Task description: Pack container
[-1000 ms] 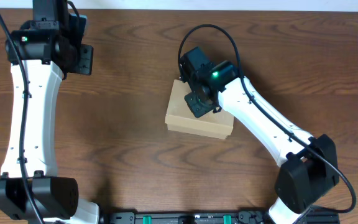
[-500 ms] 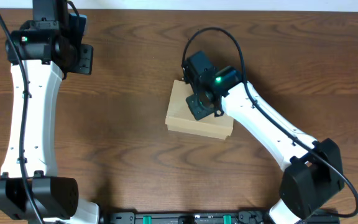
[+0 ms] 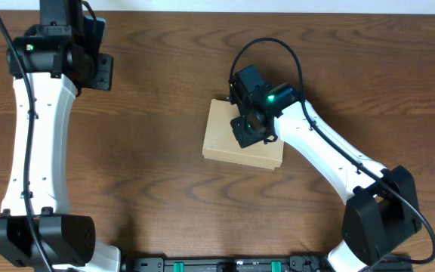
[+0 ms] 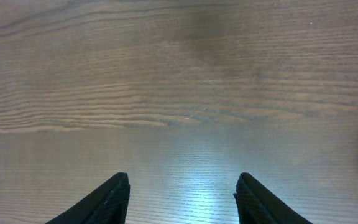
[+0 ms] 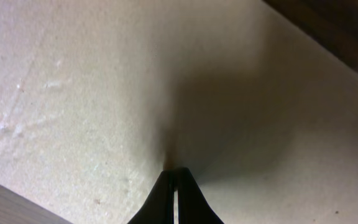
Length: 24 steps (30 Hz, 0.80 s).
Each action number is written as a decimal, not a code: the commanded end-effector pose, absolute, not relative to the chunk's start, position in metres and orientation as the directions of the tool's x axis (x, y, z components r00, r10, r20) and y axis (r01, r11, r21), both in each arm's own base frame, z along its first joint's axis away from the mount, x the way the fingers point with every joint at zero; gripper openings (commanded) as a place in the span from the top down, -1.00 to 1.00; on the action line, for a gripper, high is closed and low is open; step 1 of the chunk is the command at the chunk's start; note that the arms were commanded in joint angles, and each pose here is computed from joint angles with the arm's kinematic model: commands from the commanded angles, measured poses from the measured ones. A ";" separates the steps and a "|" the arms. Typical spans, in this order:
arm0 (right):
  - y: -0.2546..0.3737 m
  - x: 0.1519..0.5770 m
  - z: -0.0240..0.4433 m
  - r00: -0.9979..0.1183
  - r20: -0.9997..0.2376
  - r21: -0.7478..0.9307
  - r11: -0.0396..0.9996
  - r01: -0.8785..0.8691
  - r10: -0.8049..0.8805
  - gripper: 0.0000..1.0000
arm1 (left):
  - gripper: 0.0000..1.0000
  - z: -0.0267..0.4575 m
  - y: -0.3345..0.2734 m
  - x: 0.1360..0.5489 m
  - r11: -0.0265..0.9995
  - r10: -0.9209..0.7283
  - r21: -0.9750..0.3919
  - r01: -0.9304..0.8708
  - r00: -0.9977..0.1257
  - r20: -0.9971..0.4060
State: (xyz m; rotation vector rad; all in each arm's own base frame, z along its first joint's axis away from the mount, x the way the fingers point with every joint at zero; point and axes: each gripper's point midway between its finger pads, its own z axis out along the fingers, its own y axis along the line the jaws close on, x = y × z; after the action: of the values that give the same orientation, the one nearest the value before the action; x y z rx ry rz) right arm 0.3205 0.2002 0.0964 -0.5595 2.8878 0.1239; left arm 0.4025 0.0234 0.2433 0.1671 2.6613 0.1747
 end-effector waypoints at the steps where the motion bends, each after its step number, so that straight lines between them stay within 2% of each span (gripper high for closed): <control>1: 0.186 0.329 0.097 -0.918 -0.230 0.017 0.941 -0.337 -0.324 0.97 | -0.11 0.247 0.024 0.403 0.987 0.132 0.143 0.074 -0.881 -0.453; 2: 0.187 0.334 0.102 -0.912 -0.262 0.023 0.943 -0.333 -0.316 0.97 | -0.10 0.247 0.024 0.403 0.987 0.132 0.143 0.074 -0.881 -0.453; 4: 0.184 0.350 0.121 -0.893 -0.347 0.033 0.948 -0.318 -0.287 0.79 | -0.11 0.247 0.024 0.403 0.987 0.132 0.142 0.075 -0.881 -0.454; 6: 0.178 0.365 0.143 -0.870 -0.429 0.049 0.955 -0.292 -0.244 0.10 | -0.11 0.246 0.022 0.403 0.988 0.133 0.129 0.082 -0.880 -0.455; 10: 0.158 0.391 0.202 -0.753 -0.617 0.025 0.950 -0.310 -0.230 -0.42 | -0.11 0.247 0.020 0.404 0.989 0.133 0.120 0.087 -0.877 -0.463; 14: 0.128 0.410 0.259 -0.584 -0.757 -0.093 0.933 -0.347 -0.292 -0.96 | -0.16 0.254 0.019 0.412 0.989 0.134 0.120 0.085 -0.855 -0.501; 17: 0.089 0.411 0.278 -0.570 -0.781 -0.113 0.955 -0.274 -0.256 -0.98 | -0.24 0.260 0.009 0.413 0.988 0.156 0.081 0.133 -0.835 -0.528; 20: 0.044 0.398 0.278 -0.634 -0.758 -0.071 0.985 -0.154 -0.154 -0.80 | -0.28 0.266 0.004 0.404 0.988 0.154 0.058 0.146 -0.834 -0.530; 22: 0.019 0.386 0.280 -0.659 -0.745 -0.062 0.994 -0.088 -0.105 -0.67 | -0.34 0.276 -0.009 0.400 0.982 0.151 -0.009 0.189 -0.814 -0.562; 24: 0.007 0.377 0.286 -0.660 -0.746 -0.069 0.996 -0.055 -0.088 -0.62 | -0.36 0.287 -0.019 0.395 0.970 0.157 -0.056 0.235 -0.789 -0.594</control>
State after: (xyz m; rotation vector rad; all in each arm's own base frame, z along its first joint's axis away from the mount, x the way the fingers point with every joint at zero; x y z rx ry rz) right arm 0.3876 0.0211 0.2694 -0.1362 2.3257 -0.0243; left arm 0.4063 -0.0006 0.2589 0.2132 2.5839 -0.0220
